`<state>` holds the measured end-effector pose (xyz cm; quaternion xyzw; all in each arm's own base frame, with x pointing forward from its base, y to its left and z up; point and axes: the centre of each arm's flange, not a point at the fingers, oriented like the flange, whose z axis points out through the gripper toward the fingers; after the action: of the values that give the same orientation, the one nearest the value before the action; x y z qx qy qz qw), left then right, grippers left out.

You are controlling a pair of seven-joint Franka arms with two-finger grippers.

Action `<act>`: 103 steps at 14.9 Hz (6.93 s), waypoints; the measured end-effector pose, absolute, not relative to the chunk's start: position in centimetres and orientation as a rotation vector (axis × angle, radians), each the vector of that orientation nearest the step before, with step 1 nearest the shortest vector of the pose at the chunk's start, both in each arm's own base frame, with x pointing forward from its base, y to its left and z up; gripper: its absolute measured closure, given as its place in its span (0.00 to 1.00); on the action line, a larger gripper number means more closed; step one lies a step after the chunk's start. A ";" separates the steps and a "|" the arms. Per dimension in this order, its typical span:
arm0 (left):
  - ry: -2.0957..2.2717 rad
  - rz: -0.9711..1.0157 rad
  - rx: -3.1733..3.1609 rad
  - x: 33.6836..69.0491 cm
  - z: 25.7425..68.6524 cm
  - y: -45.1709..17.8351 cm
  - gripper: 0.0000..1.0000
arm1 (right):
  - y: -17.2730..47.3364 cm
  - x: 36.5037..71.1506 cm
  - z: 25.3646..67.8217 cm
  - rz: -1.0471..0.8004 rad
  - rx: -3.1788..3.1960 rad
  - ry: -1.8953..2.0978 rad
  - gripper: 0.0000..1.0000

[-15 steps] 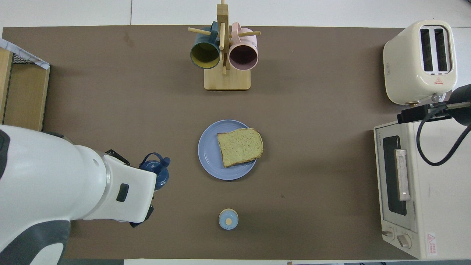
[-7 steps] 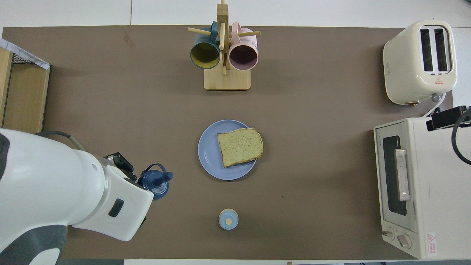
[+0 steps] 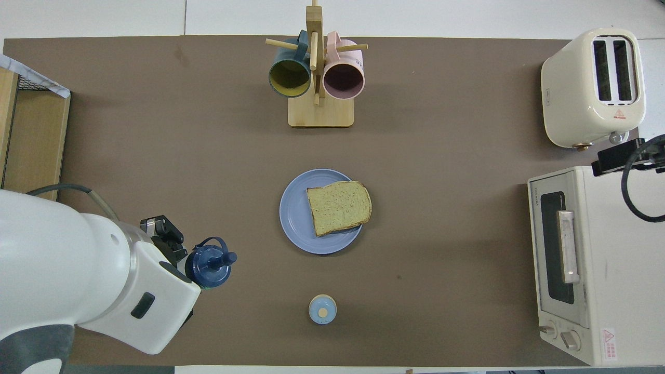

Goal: Put bread on plate and add seasoning

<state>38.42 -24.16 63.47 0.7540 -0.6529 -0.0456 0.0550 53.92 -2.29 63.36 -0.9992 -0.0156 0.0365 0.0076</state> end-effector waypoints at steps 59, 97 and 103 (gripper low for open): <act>-1.896 -0.110 2.370 38.0 64.4 -23.7 0.57 | 42.1 40.6 69.7 -0.085 -2.535 0.204 0.48; -1.832 -0.086 2.432 37.8 64.4 -24.6 0.59 | 41.7 42.0 68.6 -0.107 -2.511 0.241 0.76; -1.818 -0.086 2.439 37.8 64.4 -24.6 0.59 | 41.6 42.2 68.6 -0.109 -2.507 0.245 0.88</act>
<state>37.78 -24.64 64.43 0.8005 -0.5967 -0.0281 0.0492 42.21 41.62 68.61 -0.9469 0.0927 -0.0412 0.3050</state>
